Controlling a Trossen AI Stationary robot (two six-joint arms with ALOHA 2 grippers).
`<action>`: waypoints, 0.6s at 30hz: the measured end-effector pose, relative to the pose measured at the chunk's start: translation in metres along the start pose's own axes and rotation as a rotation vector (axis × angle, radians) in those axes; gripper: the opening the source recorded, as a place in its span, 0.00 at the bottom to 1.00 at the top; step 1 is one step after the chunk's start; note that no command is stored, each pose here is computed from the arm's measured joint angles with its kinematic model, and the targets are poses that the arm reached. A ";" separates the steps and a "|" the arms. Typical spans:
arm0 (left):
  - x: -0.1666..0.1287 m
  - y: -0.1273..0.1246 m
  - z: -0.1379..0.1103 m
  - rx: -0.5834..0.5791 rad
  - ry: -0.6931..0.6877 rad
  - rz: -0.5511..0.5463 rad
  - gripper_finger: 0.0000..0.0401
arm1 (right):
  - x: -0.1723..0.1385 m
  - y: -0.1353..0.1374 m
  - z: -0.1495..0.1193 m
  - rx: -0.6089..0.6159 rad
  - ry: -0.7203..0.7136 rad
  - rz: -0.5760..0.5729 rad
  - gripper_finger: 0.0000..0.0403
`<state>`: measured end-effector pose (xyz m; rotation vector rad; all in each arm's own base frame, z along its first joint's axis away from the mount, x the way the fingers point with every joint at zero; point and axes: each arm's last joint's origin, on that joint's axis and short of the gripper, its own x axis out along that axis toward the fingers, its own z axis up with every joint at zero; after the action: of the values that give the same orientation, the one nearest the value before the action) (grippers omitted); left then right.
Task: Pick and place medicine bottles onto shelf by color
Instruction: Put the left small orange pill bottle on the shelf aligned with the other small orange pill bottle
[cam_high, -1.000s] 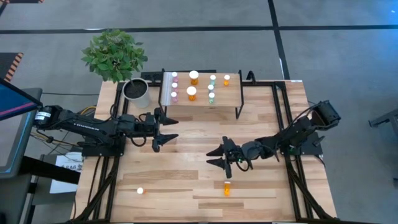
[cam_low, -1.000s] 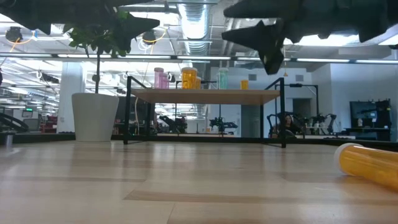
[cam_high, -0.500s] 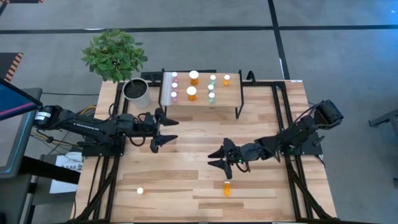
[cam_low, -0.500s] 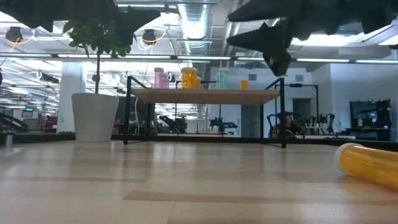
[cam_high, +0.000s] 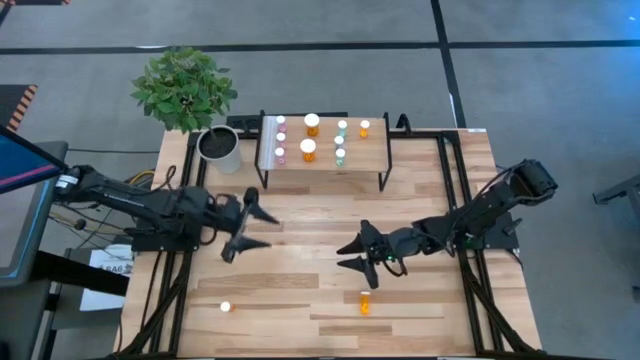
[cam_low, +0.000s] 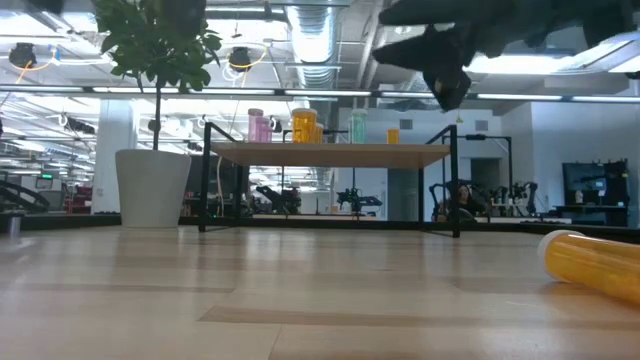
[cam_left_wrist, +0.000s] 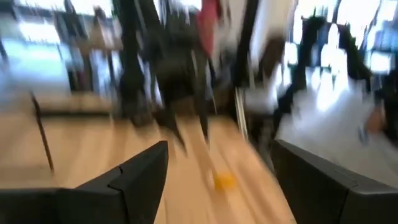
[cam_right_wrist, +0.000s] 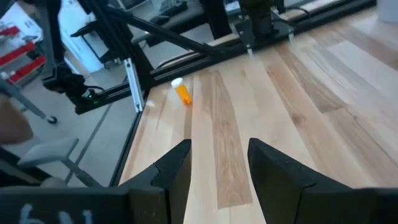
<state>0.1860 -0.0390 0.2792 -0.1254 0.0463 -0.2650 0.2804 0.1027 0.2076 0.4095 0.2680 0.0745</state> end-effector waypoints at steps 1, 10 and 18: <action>0.000 -0.005 0.000 -0.003 0.075 -0.003 0.67 | -0.001 0.001 0.001 -0.014 -0.004 0.004 0.45; -0.007 -0.059 -0.002 -0.017 0.581 -0.009 0.63 | -0.002 0.002 0.002 -0.044 -0.004 0.006 0.45; -0.002 -0.092 -0.034 -0.143 0.858 -0.045 0.68 | -0.002 0.002 0.003 -0.041 -0.016 0.007 0.45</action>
<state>0.1582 -0.1304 0.2577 -0.1473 0.9161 -0.3455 0.2792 0.1034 0.2112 0.3703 0.2490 0.0838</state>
